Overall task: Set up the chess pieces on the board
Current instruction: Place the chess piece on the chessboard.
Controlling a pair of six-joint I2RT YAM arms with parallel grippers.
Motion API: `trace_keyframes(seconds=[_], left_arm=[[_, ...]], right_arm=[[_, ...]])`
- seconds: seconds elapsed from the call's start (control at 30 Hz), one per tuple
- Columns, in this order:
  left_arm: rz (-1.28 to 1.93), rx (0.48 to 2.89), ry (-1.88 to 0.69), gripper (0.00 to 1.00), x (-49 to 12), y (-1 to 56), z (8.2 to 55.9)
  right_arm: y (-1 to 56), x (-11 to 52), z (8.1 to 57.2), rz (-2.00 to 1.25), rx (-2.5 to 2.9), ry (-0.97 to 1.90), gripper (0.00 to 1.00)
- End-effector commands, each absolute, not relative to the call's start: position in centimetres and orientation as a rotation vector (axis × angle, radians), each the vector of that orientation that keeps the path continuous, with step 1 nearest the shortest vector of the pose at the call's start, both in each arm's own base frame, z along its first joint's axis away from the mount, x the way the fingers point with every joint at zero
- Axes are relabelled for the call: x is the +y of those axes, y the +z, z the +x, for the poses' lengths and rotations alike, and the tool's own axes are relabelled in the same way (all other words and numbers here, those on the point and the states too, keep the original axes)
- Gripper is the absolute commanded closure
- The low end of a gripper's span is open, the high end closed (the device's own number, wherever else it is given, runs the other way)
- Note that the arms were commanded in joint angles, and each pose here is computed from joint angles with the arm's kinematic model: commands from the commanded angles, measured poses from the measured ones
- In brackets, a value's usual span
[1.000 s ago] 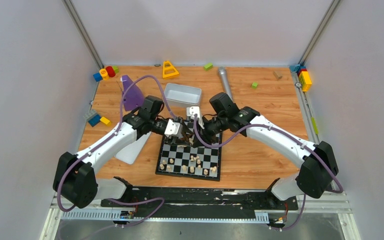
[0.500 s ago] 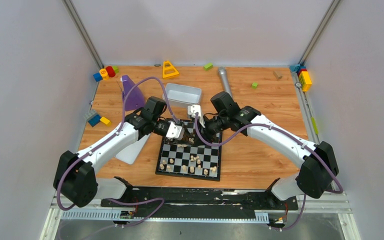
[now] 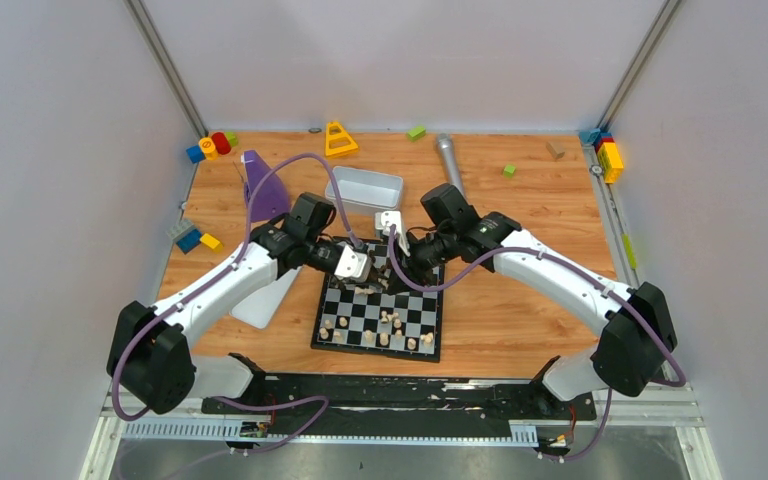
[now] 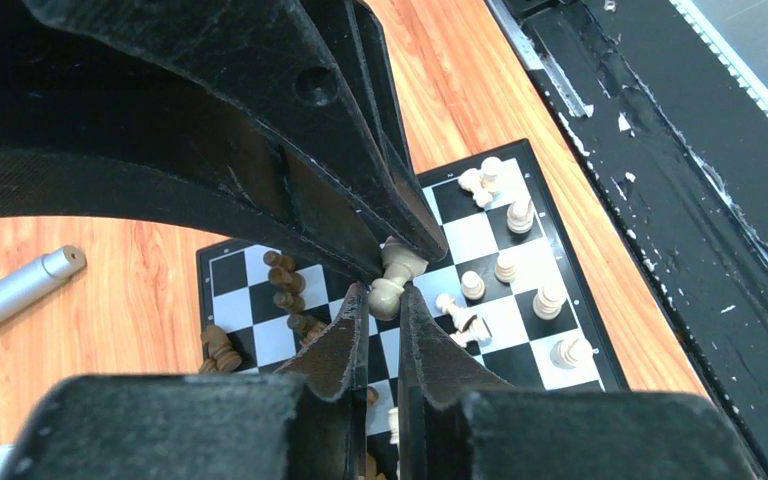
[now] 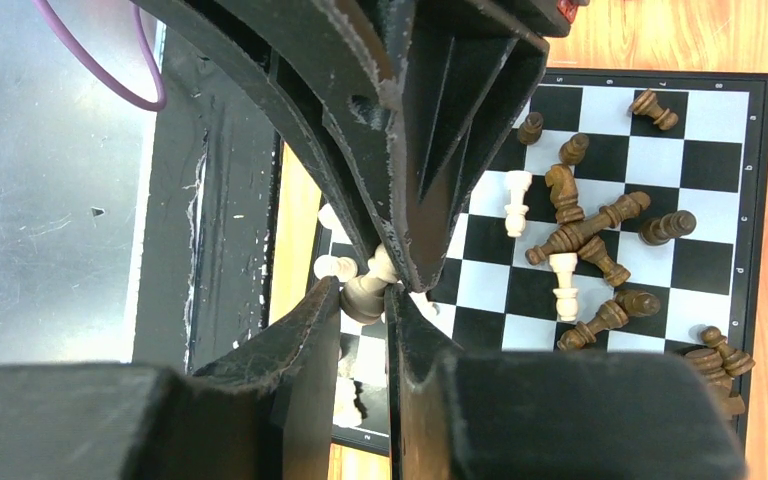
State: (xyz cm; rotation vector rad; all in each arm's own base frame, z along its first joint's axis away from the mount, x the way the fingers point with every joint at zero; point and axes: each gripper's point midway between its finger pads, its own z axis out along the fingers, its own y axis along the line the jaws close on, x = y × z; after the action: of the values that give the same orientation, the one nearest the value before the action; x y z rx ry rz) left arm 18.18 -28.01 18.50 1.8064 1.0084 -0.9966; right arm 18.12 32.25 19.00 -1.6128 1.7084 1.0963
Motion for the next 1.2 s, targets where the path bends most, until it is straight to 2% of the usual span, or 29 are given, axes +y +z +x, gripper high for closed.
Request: trace_keyframes(seconds=[0.0, 0.03, 0.07, 0.1, 0.23, 0.43, 0.8, 1.17], left_arm=[[1.833, 0.946, -1.002, 0.93, -28.8, 19.7, 17.7], [1.837, 0.952, -1.000, 0.99, -28.8, 19.6, 17.7], [1.843, 0.955, -1.003, 1.00, -28.8, 19.6, 17.5], [1.847, 0.964, -0.998, 1.00, -28.8, 19.4, 17.5], [1.861, 0.999, -0.966, 1.00, -28.7, 19.1, 17.7], [1.869, 1.104, -0.890, 1.00, -28.2, 18.3, 18.7], [2.012, 1.505, -0.514, 1.00, -23.7, 13.5, 20.6], [2.180, 1.859, -0.285, 1.00, -22.1, 8.0, 18.9]], right_arm=[[20.3, 33.0, 19.4, -1.590, 1.653, 1.075, 0.92], [20.3, 32.9, 19.5, -1.585, 1.660, 1.072, 0.88], [20.3, 32.9, 19.6, -1.581, 1.665, 1.070, 0.86], [20.2, 32.8, 19.7, -1.576, 1.672, 1.068, 0.84], [20.3, 32.2, 20.4, -1.542, 1.702, 1.037, 0.63], [20.5, 29.2, 21.5, -1.451, 1.740, 0.995, 0.47], [19.6, 23.3, 22.4, -1.266, 1.823, 0.881, 0.43], [18.3, 22.0, 22.5, -1.217, 1.857, 0.863, 0.44]])
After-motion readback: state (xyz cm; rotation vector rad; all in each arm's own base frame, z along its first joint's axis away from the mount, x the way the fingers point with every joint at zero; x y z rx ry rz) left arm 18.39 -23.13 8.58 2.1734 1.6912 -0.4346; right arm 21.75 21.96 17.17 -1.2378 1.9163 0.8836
